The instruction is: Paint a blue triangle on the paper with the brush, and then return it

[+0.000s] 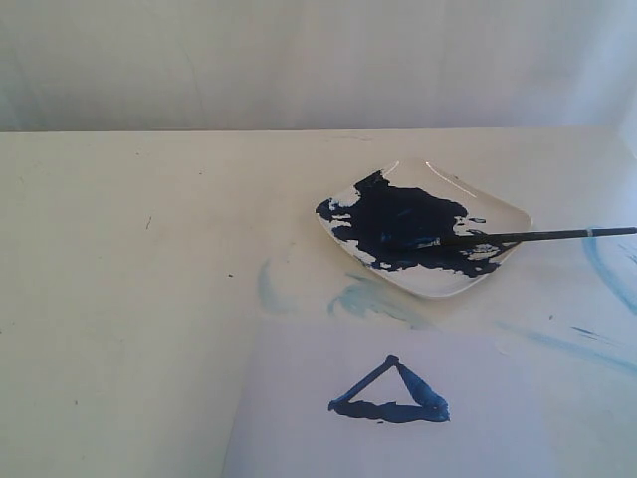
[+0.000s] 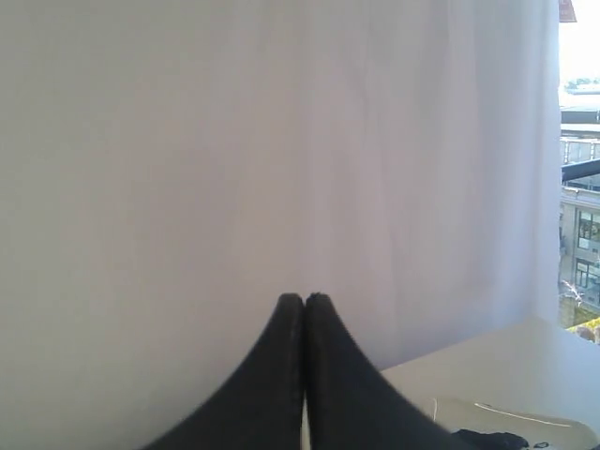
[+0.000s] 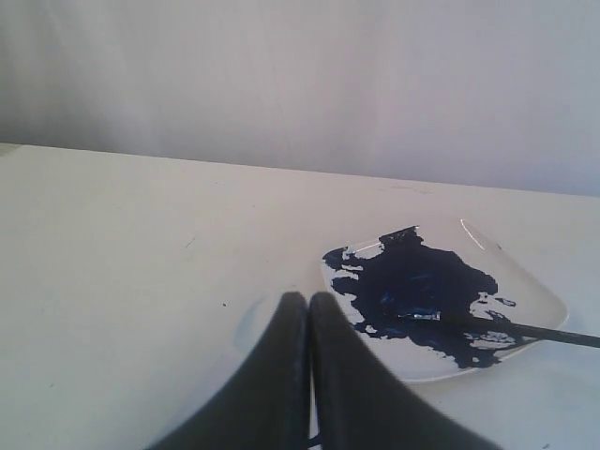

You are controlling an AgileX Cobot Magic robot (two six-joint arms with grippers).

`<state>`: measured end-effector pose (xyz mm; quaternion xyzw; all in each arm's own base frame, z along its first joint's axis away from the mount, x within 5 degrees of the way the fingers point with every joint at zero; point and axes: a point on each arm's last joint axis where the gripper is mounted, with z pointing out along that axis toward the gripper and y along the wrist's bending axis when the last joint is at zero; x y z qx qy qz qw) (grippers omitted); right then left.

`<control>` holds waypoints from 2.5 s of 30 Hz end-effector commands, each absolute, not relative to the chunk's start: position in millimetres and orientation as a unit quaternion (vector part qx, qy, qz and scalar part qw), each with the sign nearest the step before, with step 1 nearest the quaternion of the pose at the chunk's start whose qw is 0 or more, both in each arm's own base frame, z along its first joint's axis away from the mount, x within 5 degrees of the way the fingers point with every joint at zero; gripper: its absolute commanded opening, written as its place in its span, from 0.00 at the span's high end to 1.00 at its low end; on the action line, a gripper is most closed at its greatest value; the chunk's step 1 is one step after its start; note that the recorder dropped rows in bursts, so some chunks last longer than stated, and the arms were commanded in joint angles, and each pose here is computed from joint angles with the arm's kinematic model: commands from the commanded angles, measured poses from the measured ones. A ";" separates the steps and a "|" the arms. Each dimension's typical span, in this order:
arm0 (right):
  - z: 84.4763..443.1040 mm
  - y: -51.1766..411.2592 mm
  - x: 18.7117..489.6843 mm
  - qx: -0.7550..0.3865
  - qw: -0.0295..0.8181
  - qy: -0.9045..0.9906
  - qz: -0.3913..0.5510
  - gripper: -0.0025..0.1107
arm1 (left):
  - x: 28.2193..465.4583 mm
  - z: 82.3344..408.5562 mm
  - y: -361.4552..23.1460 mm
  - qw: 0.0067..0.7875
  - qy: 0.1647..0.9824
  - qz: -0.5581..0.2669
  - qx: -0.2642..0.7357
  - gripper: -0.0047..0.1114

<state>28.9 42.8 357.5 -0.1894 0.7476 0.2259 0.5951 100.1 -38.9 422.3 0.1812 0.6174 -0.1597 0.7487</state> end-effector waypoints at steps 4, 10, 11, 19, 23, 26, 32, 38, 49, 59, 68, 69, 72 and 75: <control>357.1 42.7 28.3 -0.187 0.597 0.746 0.229 0.98 | 97.3 421.7 -41.1 0.747 0.615 -0.162 0.193 0.96; 357.0 42.6 28.4 -0.187 0.597 0.746 0.227 0.98 | 66.6 429.7 -46.9 0.775 0.575 -0.157 0.209 0.96; 357.0 42.6 28.4 -0.187 0.597 0.746 0.227 0.98 | 52.8 430.8 -48.6 0.786 0.559 -0.151 0.214 0.96; 357.0 42.6 28.4 -0.187 0.597 0.746 0.227 0.98 | 1.4 396.7 -54.6 0.807 0.510 -0.168 0.247 0.96; 357.0 42.6 28.4 -0.187 0.597 0.746 0.227 0.98 | 5.7 375.0 -44.4 0.820 0.513 -0.130 0.219 0.96; 357.0 42.6 28.4 -0.187 0.597 0.746 0.227 0.98 | 11.1 354.4 -38.2 0.819 0.528 -0.121 0.189 0.96; 357.0 42.5 28.4 -0.188 0.597 0.746 0.227 0.98 | 21.4 308.0 -28.9 0.804 0.568 -0.138 0.109 0.96; 357.0 42.5 28.4 -0.188 0.597 0.746 0.227 0.98 | 24.9 307.9 -19.5 0.757 0.532 -0.365 -0.106 0.96; 357.0 42.5 28.4 -0.188 0.597 0.746 0.227 0.98 | 24.6 305.0 -18.0 0.710 0.434 -0.526 -0.174 0.96; 357.0 42.5 28.4 -0.188 0.597 0.746 0.227 0.98 | 45.7 258.5 6.1 0.741 0.488 -0.366 -0.280 0.96; 357.0 42.5 28.4 -0.193 0.599 0.745 0.222 0.98 | 53.7 227.4 -1.1 0.748 0.655 -0.090 -0.065 0.96; 357.0 42.5 28.4 -0.199 0.601 0.743 0.218 0.98 | 54.5 221.7 -1.6 0.734 0.670 -0.088 -0.063 0.96; 357.0 42.5 28.4 -0.198 0.600 0.743 0.219 0.98 | 56.5 203.8 -2.7 0.698 0.709 -0.083 -0.057 0.96; 357.0 42.5 28.4 -0.198 0.600 0.743 0.219 0.98 | 57.2 190.9 -3.4 0.673 0.735 -0.071 -0.044 0.96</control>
